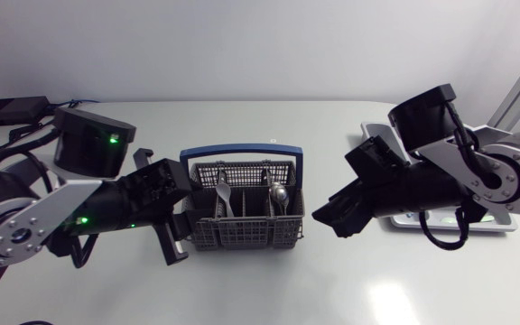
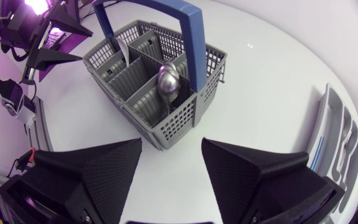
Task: Unload the cutlery basket into the drawer organizer.
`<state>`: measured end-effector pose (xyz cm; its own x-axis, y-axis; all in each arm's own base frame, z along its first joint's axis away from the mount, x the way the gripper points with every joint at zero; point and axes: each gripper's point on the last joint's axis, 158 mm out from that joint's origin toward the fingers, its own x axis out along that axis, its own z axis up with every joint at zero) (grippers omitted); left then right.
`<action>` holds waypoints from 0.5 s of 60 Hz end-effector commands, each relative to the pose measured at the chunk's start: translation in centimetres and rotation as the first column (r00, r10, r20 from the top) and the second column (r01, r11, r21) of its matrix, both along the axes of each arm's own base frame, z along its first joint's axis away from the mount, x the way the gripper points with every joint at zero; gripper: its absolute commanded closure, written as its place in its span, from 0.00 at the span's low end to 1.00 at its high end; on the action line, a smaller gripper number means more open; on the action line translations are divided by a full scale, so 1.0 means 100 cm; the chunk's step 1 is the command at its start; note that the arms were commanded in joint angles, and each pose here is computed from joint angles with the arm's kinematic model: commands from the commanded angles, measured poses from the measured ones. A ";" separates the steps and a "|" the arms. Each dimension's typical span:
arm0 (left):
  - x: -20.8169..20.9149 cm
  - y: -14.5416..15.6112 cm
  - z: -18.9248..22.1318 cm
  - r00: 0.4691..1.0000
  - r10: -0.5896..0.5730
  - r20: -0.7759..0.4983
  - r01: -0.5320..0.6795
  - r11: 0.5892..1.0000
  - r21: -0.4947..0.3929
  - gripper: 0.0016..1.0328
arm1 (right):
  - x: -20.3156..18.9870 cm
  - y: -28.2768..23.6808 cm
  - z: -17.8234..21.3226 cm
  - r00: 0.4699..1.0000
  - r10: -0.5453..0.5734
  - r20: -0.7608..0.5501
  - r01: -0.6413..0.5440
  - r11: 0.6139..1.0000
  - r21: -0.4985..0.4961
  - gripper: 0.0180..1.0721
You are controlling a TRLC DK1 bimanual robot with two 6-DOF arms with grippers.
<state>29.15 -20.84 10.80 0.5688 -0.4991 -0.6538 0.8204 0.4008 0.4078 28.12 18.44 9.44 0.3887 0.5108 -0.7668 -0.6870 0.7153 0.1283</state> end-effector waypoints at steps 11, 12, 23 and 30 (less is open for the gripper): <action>0.029 -0.022 0.001 1.000 0.007 0.022 -0.008 0.999 0.034 0.46 | -0.007 0.000 -0.008 1.000 0.024 0.002 -0.024 1.000 -0.014 0.31; 0.032 -0.023 0.000 1.000 0.014 0.025 -0.015 0.999 0.041 0.46 | -0.007 0.000 -0.008 1.000 0.024 0.002 -0.024 1.000 -0.014 0.31; 0.046 -0.029 -0.010 0.999 0.034 0.035 -0.036 0.996 0.079 0.46 | -0.007 0.000 -0.008 0.999 0.030 0.013 -0.029 0.999 -0.014 0.31; 0.054 -0.029 -0.017 0.998 0.050 0.044 -0.054 0.993 0.105 0.46 | -0.006 0.002 -0.006 0.999 0.036 0.021 -0.036 0.999 -0.011 0.31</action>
<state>33.67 -23.20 9.03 0.6093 -0.4045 -0.6820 0.7887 0.3980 0.4686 28.16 18.51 9.39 0.3959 0.5150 -0.7603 -0.7005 0.7047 0.1125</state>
